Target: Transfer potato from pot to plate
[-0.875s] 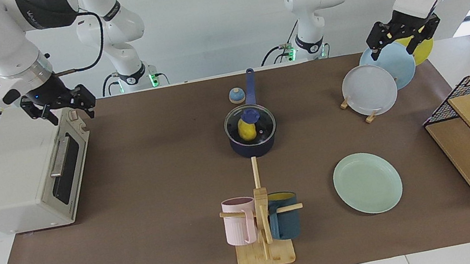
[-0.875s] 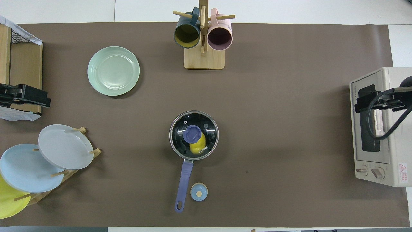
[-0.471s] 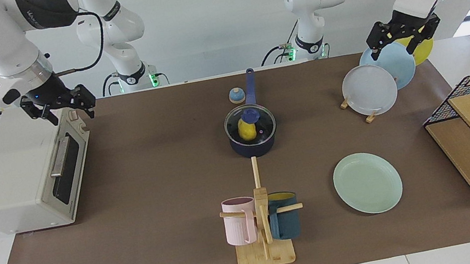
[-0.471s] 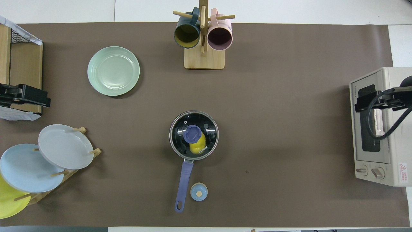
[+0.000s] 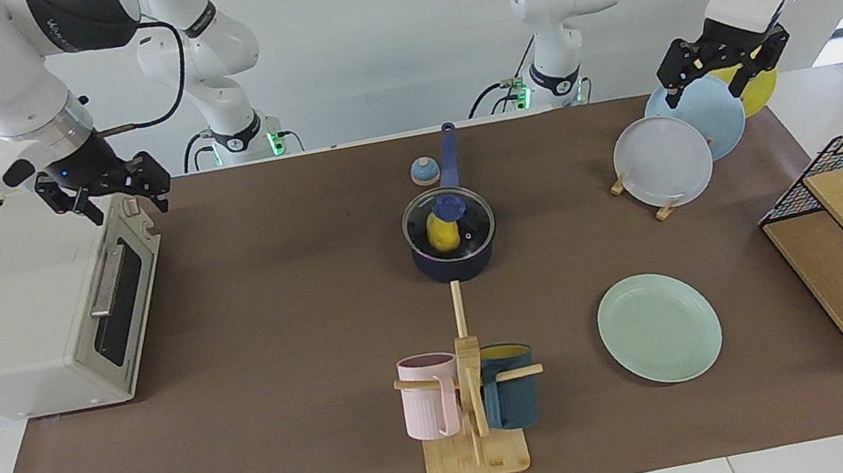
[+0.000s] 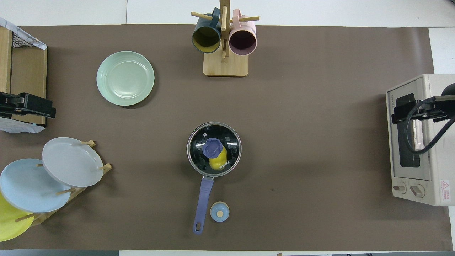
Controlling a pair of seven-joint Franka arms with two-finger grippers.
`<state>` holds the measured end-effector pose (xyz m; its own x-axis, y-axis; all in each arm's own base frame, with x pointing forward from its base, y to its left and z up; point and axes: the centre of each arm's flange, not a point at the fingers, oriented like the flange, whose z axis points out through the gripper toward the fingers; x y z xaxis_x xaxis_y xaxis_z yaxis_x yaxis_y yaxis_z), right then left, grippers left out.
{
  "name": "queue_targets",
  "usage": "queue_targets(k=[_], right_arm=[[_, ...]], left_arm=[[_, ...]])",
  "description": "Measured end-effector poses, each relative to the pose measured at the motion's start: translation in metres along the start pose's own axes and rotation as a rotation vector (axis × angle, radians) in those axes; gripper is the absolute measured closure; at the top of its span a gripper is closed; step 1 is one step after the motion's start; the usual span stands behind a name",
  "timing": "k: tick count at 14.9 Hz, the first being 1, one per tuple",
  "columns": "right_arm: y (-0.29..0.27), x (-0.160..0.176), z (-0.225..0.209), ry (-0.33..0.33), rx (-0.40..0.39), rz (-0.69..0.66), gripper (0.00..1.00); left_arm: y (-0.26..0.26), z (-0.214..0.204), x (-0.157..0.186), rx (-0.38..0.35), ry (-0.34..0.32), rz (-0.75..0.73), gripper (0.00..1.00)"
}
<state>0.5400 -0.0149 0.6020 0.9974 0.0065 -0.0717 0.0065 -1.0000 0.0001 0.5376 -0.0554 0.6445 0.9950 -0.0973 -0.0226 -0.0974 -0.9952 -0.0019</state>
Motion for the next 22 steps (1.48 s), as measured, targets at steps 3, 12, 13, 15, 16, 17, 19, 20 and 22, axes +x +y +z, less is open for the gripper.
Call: queue_targets(k=[3,12,13,15,16,17,19,20,22], right_arm=[[-0.009,0.004,-0.003,0.035,0.0,-0.034,0.0],[-0.101,0.029,-0.022,0.023,-0.003,-0.167,0.0],[-0.125,0.028,-0.021,0.023,-0.005,-0.184,0.0],[-0.18,0.02,-0.024,0.032,-0.006,-0.188,0.0],[-0.206,0.015,-0.026,0.034,-0.006,-0.186,0.0],[-0.231,0.011,-0.027,0.035,-0.006,-0.178,0.0],[-0.284,0.004,-0.019,0.032,-0.006,-0.156,0.0],[-0.314,-0.001,-0.012,0.035,-0.004,-0.137,0.0],[-0.372,-0.012,0.008,0.059,0.01,-0.112,0.0]], left_arm=[[0.0,0.0,0.0,0.0,0.0,0.0,0.0],[0.0,0.0,0.0,0.0,0.0,0.0,0.0],[0.0,0.0,0.0,0.0,0.0,0.0,0.0],[0.0,0.0,0.0,0.0,0.0,0.0,0.0],[0.0,0.0,0.0,0.0,0.0,0.0,0.0],[0.0,0.0,0.0,0.0,0.0,0.0,0.0],[0.0,0.0,0.0,0.0,0.0,0.0,0.0],[0.0,0.0,0.0,0.0,0.0,0.0,0.0],[0.0,0.0,0.0,0.0,0.0,0.0,0.0]])
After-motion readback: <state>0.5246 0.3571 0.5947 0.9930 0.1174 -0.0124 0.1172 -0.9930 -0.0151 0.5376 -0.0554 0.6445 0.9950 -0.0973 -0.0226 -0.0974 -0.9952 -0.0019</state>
